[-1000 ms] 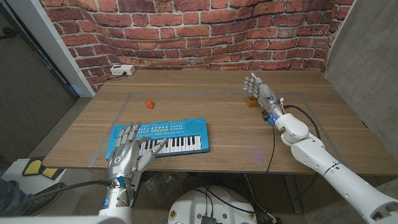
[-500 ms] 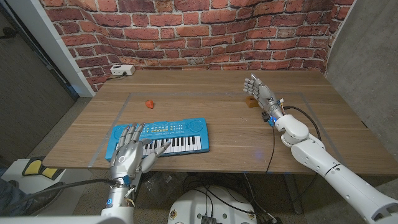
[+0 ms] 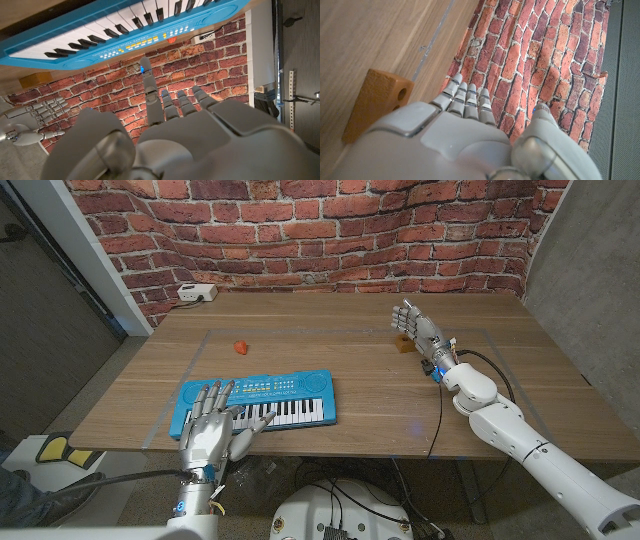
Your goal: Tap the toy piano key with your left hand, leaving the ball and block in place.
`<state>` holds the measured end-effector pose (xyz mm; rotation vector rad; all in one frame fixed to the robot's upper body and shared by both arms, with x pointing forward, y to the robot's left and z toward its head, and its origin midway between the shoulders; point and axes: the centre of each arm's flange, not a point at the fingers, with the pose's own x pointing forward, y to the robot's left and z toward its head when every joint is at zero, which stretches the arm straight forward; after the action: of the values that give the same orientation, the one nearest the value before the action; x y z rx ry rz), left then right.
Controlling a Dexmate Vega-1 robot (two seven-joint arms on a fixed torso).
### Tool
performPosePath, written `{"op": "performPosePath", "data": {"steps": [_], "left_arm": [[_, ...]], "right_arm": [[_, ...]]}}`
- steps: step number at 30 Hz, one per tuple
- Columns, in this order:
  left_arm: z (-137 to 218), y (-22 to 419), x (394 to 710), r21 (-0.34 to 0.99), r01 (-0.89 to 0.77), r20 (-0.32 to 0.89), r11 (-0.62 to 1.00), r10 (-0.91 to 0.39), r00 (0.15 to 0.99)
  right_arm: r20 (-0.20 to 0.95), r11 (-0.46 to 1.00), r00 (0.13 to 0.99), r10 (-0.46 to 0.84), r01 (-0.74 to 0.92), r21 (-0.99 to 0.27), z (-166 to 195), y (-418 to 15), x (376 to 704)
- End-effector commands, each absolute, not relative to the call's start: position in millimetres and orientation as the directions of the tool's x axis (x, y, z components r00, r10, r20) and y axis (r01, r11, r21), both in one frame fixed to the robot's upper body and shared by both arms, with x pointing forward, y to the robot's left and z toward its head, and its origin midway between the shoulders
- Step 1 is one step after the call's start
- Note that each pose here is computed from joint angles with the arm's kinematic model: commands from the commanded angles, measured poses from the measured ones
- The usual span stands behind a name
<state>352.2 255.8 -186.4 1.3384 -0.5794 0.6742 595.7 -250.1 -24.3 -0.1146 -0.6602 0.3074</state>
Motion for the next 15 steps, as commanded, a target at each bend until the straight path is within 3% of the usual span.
{"op": "performPosePath", "data": {"steps": [1,15], "left_arm": [[-189,255,358,0.696,-0.714,0.706,0.079,0.106,0.7],[-189,252,368,0.722,-0.688,0.681,0.073,0.104,0.725]], "right_arm": [[0.579,0.948,0.751,0.318,-0.251,-0.195,-25,-249,600],[0.569,0.948,0.759,0.317,-0.253,-0.191,-24,-249,605]]}}
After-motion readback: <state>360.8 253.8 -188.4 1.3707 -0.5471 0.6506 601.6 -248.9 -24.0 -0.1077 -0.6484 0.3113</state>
